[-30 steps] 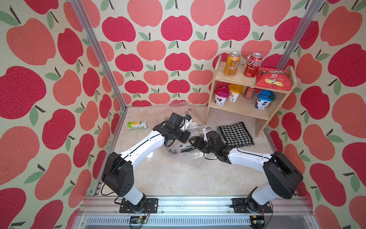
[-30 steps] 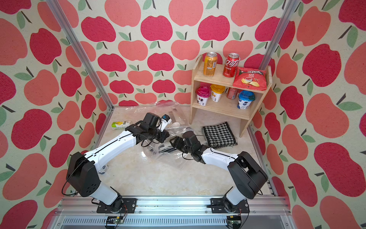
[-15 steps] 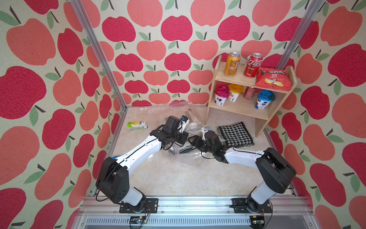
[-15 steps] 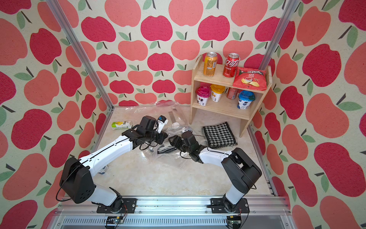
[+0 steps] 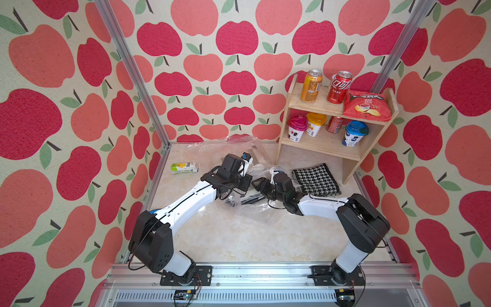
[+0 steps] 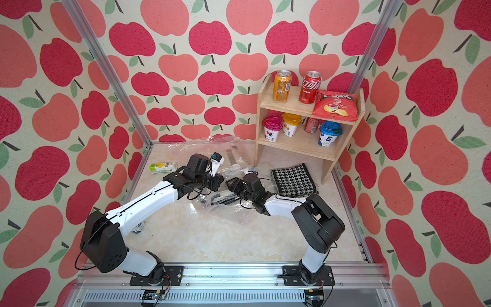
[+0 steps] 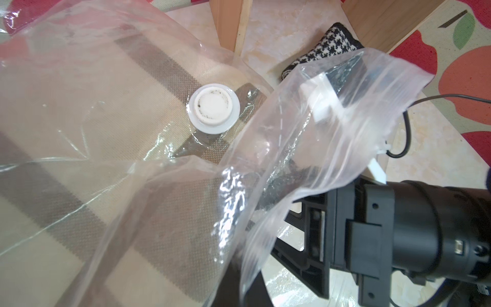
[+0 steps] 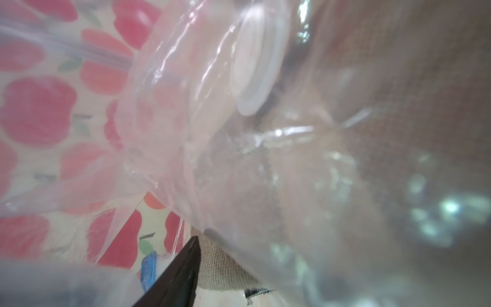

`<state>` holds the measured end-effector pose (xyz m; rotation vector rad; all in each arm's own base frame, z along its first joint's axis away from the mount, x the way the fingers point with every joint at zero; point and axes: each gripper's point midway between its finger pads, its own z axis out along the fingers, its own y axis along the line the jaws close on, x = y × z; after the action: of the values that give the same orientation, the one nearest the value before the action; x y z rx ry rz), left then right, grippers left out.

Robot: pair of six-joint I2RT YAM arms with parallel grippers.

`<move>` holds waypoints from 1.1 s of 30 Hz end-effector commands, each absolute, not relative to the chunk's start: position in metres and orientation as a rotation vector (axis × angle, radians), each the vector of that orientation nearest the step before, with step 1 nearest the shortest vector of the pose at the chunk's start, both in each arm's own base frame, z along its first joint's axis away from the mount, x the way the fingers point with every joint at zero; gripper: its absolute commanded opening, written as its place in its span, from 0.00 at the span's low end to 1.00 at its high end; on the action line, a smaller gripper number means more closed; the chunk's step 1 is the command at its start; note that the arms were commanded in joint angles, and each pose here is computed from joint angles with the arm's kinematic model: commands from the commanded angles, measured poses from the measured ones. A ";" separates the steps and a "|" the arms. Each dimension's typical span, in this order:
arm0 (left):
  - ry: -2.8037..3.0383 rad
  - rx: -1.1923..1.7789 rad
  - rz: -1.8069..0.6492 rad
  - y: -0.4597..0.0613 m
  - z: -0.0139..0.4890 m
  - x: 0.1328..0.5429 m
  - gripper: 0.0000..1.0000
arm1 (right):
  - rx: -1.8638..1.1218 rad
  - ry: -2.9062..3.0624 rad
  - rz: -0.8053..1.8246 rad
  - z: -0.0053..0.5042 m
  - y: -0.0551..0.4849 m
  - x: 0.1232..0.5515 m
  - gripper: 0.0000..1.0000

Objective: Take the scarf out of the vacuum bag
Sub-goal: Take out the scarf from the vacuum bag.

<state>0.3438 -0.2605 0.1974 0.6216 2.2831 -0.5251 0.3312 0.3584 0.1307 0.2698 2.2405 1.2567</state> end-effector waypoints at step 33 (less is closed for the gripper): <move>2.242 0.590 -0.499 -0.257 0.223 0.356 0.00 | 0.338 2.207 1.360 0.154 0.391 0.348 0.14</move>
<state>0.3511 -0.2608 0.2097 0.6072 2.2604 -0.5173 0.3407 0.3843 0.1301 0.3760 2.2561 1.3285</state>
